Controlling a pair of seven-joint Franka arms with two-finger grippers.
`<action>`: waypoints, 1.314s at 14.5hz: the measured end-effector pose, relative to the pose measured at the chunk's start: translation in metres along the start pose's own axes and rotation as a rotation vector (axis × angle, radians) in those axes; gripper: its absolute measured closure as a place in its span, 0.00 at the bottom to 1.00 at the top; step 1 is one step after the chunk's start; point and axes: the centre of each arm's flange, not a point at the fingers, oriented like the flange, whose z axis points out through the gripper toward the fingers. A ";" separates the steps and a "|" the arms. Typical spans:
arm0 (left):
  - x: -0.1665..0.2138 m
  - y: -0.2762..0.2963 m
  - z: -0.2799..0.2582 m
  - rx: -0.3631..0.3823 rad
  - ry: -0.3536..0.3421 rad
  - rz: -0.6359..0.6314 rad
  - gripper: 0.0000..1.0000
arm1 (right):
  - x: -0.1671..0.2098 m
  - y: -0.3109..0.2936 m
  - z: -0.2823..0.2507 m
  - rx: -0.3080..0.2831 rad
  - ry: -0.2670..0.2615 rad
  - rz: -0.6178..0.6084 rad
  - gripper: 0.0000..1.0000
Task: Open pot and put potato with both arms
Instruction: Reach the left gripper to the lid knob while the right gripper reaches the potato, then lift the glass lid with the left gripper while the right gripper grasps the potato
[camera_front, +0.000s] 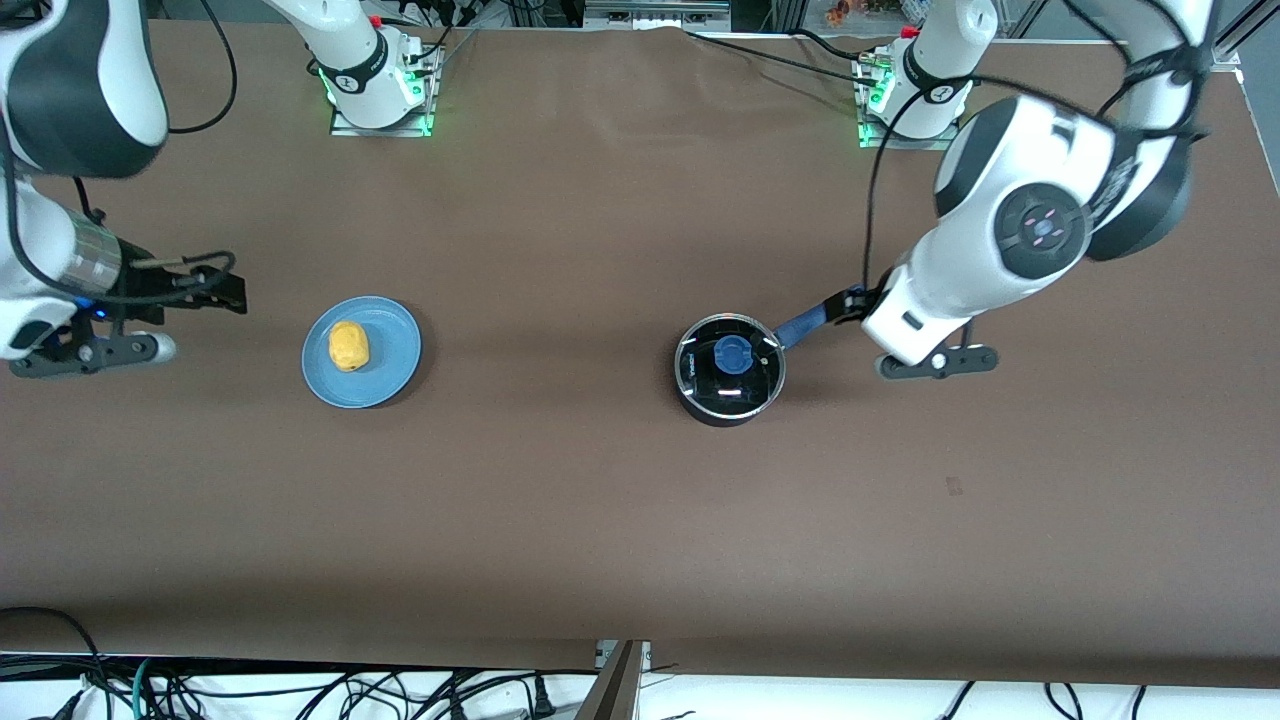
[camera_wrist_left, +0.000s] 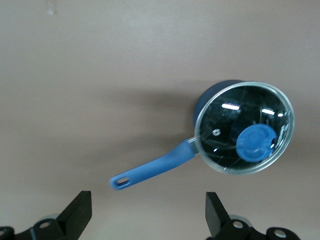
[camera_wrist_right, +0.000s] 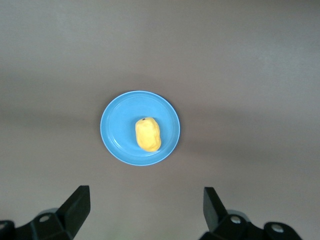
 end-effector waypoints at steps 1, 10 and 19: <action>0.001 0.016 0.016 -0.004 -0.001 -0.012 0.00 | 0.008 0.000 0.012 -0.001 -0.006 0.000 0.00; 0.000 0.119 0.128 -0.039 0.026 -0.134 0.00 | 0.044 -0.005 0.162 -0.004 -0.048 -0.012 0.00; 0.002 0.139 0.145 -0.049 0.031 -0.154 0.00 | 0.015 -0.010 0.251 -0.002 -0.013 0.013 0.00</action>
